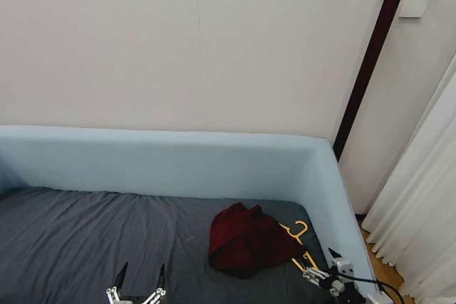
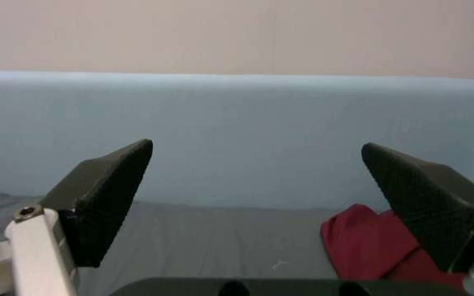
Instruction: Pick up the clothes from the sofa and hang them on the clothes hanger.
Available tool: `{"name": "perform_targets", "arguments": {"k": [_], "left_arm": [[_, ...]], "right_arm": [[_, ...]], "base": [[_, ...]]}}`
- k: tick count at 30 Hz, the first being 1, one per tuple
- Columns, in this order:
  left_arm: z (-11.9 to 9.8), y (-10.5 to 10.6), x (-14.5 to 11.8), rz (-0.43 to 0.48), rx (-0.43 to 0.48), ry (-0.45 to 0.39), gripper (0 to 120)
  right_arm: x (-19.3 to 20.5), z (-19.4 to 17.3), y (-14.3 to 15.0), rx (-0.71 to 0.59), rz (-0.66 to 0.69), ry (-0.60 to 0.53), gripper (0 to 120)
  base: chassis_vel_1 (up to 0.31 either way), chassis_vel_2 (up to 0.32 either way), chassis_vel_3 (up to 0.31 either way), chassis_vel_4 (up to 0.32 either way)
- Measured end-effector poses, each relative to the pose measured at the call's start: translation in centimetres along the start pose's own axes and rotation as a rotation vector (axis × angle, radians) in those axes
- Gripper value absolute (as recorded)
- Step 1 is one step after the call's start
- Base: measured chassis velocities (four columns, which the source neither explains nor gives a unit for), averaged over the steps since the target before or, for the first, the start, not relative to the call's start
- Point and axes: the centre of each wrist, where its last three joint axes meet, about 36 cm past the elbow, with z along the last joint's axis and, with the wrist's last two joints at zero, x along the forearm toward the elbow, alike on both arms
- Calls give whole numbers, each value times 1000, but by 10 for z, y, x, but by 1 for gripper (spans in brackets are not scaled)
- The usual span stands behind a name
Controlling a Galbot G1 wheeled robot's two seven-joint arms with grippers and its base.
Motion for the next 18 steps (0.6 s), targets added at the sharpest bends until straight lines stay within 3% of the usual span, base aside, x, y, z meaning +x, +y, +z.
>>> {"name": "perform_targets", "arguments": {"k": [8,13,18], "left_arm": [[-4,1,7,-3,-9,9,100],[-9,15,13,12,-38,13,100],[-5,13,18,14,-35,27,100]], "right_arm": [[-63,-12,-5,78,-127,126,100],[-108,-11,15,94,-207,229,100],[-153,-5,40,133,-229,226,100]], "base": [[0,0,0,0],[0,0,0,0],[0,0,0,0]]}}
